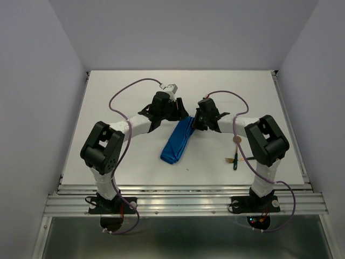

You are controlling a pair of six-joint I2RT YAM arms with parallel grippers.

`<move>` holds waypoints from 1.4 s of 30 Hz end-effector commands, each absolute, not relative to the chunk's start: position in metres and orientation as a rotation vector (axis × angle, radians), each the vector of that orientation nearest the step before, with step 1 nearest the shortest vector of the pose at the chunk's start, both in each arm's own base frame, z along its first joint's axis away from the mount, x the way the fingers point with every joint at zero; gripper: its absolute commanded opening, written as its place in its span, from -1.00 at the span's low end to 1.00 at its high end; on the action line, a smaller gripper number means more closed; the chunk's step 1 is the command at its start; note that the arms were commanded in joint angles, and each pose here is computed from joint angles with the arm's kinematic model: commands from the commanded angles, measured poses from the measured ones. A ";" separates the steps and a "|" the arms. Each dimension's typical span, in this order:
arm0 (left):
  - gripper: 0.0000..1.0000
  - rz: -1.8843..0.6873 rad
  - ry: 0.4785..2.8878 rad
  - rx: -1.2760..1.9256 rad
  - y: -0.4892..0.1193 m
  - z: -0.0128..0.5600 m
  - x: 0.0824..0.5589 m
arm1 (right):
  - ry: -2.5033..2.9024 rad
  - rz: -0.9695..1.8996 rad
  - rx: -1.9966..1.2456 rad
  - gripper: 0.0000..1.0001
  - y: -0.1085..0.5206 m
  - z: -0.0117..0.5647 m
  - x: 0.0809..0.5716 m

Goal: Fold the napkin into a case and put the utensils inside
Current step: Pick up the top corner of the smaller rectangle folded napkin from the center of the board.

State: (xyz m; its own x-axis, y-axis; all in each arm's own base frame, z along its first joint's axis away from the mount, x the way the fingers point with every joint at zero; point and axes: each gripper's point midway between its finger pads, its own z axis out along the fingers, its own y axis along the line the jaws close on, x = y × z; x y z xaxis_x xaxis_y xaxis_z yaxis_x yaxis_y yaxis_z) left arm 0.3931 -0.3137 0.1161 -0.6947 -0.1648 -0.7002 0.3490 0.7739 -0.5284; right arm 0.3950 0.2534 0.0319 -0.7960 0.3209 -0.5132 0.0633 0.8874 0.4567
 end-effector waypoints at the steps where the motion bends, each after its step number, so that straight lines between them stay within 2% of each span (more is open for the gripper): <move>1: 0.19 -0.867 2.184 0.278 -0.332 0.120 0.389 | 2.400 0.602 0.272 -0.73 0.257 0.054 0.397; 2: 0.18 -0.848 2.228 0.285 -0.334 0.105 0.388 | 2.396 0.602 0.271 -0.73 0.257 0.055 0.398; 19: 0.07 -0.914 2.258 0.353 -0.364 0.087 0.380 | 2.400 0.635 0.246 -0.73 0.262 0.060 0.396; 20: 0.03 -0.898 2.260 0.346 -0.363 0.085 0.381 | 2.401 0.637 0.245 -0.73 0.263 0.060 0.396; 21: -0.13 -0.895 2.258 0.348 -0.364 0.086 0.381 | 2.401 0.639 0.245 -0.73 0.263 0.060 0.396; 24: -0.44 -0.876 2.264 0.349 -0.365 0.084 0.384 | 2.406 0.644 0.244 -0.72 0.263 0.059 0.395; 26: -0.52 -0.868 2.275 0.348 -0.366 0.081 0.385 | 2.412 0.648 0.239 -0.72 0.264 0.057 0.394; 30: -0.54 -0.871 2.264 0.345 -0.365 0.087 0.385 | 2.420 0.652 0.239 -0.73 0.265 0.054 0.394; 31: -0.66 -0.874 2.256 0.346 -0.366 0.090 0.385 | 2.420 0.654 0.240 -0.73 0.266 0.054 0.394; 32: -0.66 -0.874 2.257 0.350 -0.366 0.089 0.385 | 2.419 0.655 0.240 -0.73 0.266 0.055 0.394; 33: -0.87 -0.877 2.255 0.354 -0.367 0.091 0.385 | 2.417 0.656 0.240 -0.73 0.266 0.056 0.394; 34: -0.97 -0.875 2.256 0.363 -0.366 0.091 0.386 | 2.415 0.654 0.238 -0.73 0.266 0.056 0.395; 42: -1.00 -0.877 2.285 0.414 -0.356 0.082 0.381 | 2.361 0.614 0.285 -0.68 0.237 0.077 0.404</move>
State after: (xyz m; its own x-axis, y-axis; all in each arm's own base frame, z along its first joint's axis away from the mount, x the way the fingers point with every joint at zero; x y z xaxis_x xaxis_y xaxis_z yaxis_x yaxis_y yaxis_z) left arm 0.3757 -0.3555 0.0665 -0.7666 0.0419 -0.6408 0.4437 0.7559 -0.4814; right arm 0.3911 0.2541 0.0387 -0.8086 0.3161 -0.4963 0.0514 0.8782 0.4756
